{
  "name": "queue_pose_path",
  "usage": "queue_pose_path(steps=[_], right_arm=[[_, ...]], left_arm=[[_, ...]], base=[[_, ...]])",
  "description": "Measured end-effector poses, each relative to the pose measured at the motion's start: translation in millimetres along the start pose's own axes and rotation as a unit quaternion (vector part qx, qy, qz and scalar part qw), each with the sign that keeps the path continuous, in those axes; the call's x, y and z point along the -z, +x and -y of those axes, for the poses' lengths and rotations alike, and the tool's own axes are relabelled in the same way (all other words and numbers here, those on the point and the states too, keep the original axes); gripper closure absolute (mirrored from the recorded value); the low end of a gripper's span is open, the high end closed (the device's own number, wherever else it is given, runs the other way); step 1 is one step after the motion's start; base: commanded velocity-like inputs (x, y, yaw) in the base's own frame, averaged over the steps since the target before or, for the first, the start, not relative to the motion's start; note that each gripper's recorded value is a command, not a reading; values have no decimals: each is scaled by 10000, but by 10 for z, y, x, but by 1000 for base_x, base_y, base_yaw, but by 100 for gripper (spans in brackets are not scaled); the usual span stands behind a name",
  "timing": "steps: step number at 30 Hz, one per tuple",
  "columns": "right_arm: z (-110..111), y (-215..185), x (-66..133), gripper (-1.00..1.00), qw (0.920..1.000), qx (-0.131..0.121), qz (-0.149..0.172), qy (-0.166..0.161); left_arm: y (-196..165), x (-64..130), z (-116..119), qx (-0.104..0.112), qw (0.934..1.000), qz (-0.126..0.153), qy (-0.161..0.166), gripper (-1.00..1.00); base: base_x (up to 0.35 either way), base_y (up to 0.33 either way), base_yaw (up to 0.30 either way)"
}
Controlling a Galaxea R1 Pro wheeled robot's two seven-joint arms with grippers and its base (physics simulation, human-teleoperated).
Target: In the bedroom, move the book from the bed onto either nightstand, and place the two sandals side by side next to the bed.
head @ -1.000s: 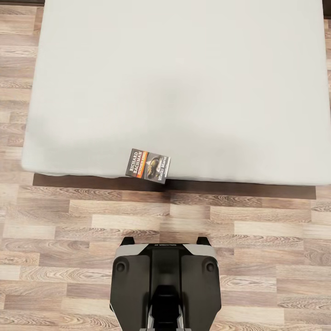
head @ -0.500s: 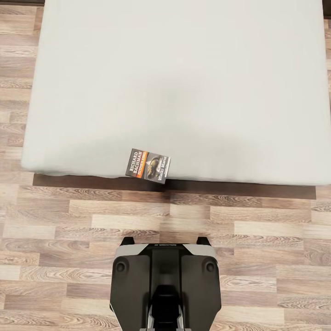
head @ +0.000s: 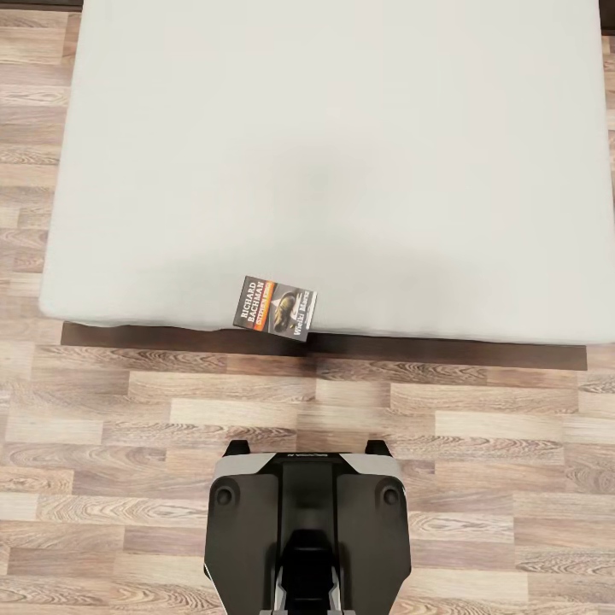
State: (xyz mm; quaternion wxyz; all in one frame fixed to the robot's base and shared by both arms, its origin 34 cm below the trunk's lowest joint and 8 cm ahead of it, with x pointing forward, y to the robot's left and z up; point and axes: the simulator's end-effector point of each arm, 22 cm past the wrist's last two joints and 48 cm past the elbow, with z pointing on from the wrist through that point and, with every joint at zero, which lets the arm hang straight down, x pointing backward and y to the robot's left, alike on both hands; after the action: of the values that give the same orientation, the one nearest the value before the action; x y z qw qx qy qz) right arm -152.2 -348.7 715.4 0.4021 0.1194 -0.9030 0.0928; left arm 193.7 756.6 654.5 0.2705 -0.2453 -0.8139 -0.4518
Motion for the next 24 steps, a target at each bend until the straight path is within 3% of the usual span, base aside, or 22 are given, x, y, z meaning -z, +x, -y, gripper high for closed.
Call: queue_pose_path(steps=[3,4,6,9,11,15,16,20,24], right_arm=[[-47,-13,8,-100,10000,-2,16,-23],[-47,-13,8,-100,10000,-2,16,-23],[-57,-17,10,-100,10000,-8,21,-18],[-55,-19,12,-100,10000,-48,21,2],[-55,-27,12,-100,10000,-63,35,2],[-25,-176,7,-100,9995,-123,276,24],[-25,-177,7,-100,9995,-125,279,24],[14,-571,3,-100,9968,-223,771,24],[-86,-1072,8,-100,9919,-286,1198,-314]], left_arm=[[193,189,550,-99,9990,-34,441,-100],[189,192,558,-105,9989,-29,448,-100],[281,309,859,-131,9971,-26,744,-100],[450,492,1312,-120,9911,-46,1327,-100],[532,570,1494,-48,9866,-99,1630,-100],[659,711,1797,243,9739,-255,2244,-100],[659,712,1799,244,9737,-255,2249,-100],[850,830,1991,417,9622,-416,2658,-100],[964,886,2067,479,9564,-501,2837,-100]], base=[[0,0,0],[0,0,0],[0,0,0],[0,0,0],[0,0,0],[0,0,0],[0,0,0],[0,0,0],[0,0,0]])
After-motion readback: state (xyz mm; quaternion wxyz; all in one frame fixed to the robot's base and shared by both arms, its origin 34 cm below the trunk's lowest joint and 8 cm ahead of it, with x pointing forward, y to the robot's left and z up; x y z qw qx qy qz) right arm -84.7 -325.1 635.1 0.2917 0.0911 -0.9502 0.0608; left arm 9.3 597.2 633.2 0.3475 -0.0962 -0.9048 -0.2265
